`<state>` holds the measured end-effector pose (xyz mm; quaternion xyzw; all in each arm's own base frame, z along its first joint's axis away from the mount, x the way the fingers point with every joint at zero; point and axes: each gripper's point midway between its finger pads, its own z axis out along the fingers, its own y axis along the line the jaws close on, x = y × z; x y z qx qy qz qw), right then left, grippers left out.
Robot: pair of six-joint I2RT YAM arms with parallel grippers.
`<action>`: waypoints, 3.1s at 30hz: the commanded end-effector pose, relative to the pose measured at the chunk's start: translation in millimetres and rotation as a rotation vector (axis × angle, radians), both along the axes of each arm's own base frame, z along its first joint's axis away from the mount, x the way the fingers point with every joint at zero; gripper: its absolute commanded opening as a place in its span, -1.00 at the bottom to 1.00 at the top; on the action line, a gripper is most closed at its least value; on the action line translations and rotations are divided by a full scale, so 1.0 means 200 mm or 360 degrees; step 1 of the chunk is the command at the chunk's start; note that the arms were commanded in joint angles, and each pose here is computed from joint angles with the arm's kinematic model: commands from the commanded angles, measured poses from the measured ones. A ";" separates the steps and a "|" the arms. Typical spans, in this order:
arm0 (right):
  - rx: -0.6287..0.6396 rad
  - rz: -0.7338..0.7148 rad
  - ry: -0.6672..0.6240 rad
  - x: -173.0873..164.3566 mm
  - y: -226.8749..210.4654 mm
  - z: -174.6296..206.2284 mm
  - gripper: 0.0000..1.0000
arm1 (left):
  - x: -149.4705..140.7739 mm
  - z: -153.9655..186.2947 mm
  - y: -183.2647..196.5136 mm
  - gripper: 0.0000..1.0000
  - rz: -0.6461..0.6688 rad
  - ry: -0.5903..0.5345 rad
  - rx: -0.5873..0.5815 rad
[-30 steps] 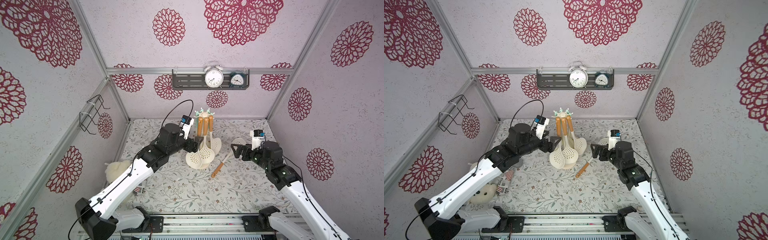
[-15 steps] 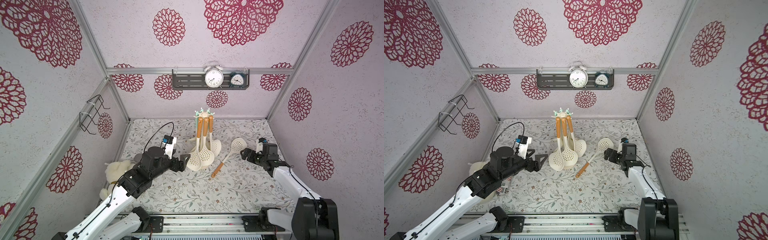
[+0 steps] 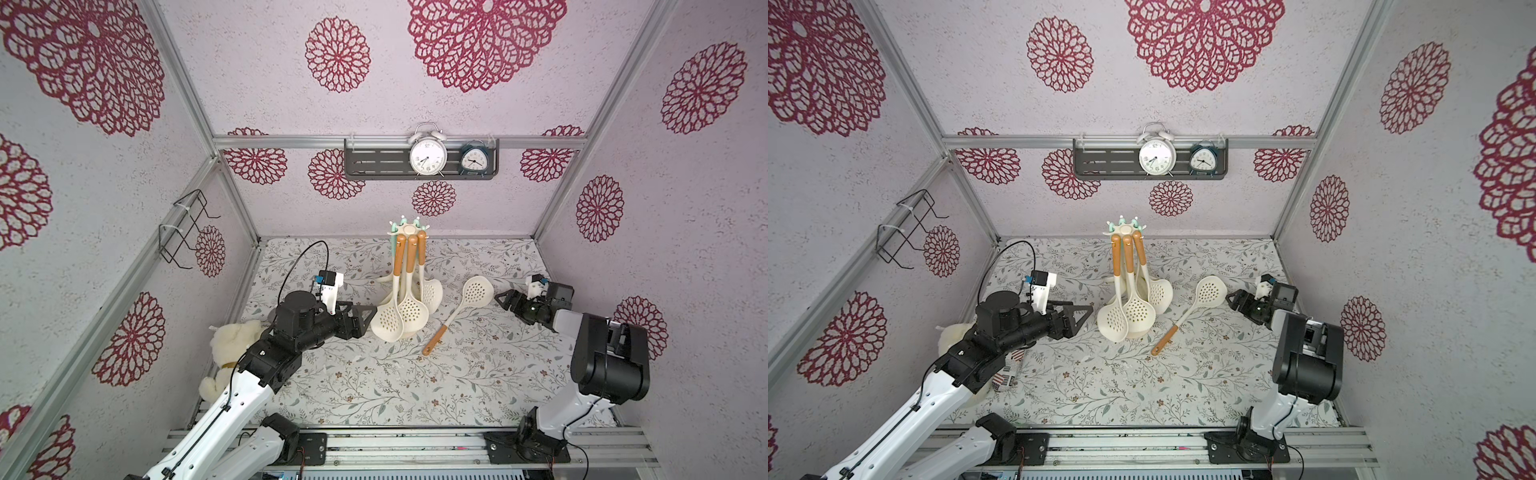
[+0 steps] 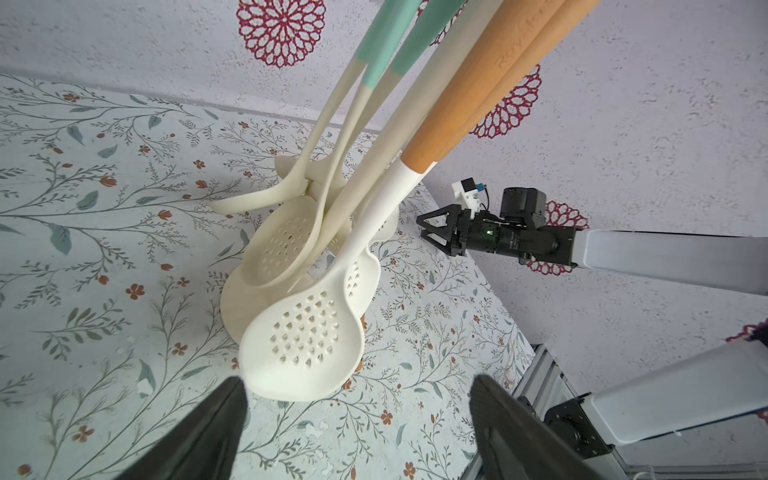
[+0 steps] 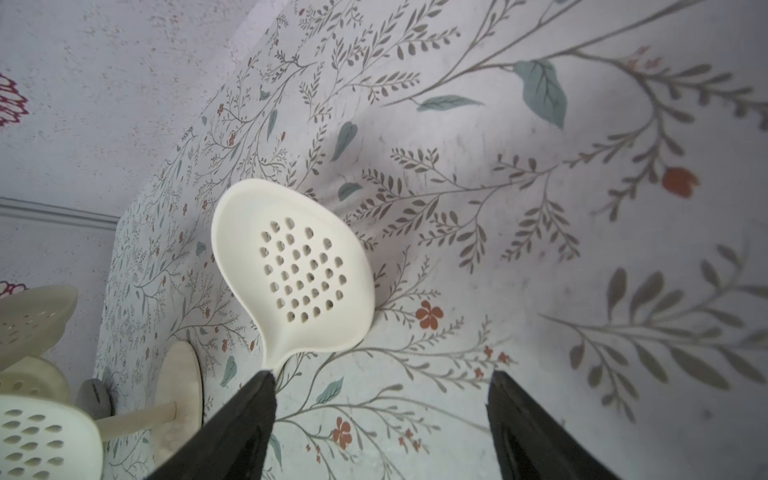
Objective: Hang the skimmer on the kitchen utensil rack
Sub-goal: Pick up the skimmer from the center of the board.
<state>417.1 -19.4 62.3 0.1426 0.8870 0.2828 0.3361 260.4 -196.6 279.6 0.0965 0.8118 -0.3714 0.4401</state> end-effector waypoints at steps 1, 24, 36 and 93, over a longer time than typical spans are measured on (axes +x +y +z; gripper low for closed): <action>0.0015 0.0159 -0.0108 0.07 0.04 0.04 0.62 | 0.01 0.14 -0.05 0.76 -0.0081 -0.0106 -0.0099; 0.0197 0.0454 0.0043 0.19 0.23 -0.27 0.14 | 0.11 0.46 0.14 0.75 0.0249 -0.0230 -0.0059; 0.0072 0.0457 -0.0066 0.18 0.21 -0.14 -0.54 | 0.09 0.46 0.15 0.75 0.0234 -0.0235 -0.0036; 0.1052 -0.0932 -0.1858 -0.87 0.04 2.54 -1.00 | 0.13 1.52 -0.22 0.98 -0.0168 -0.0959 -0.0808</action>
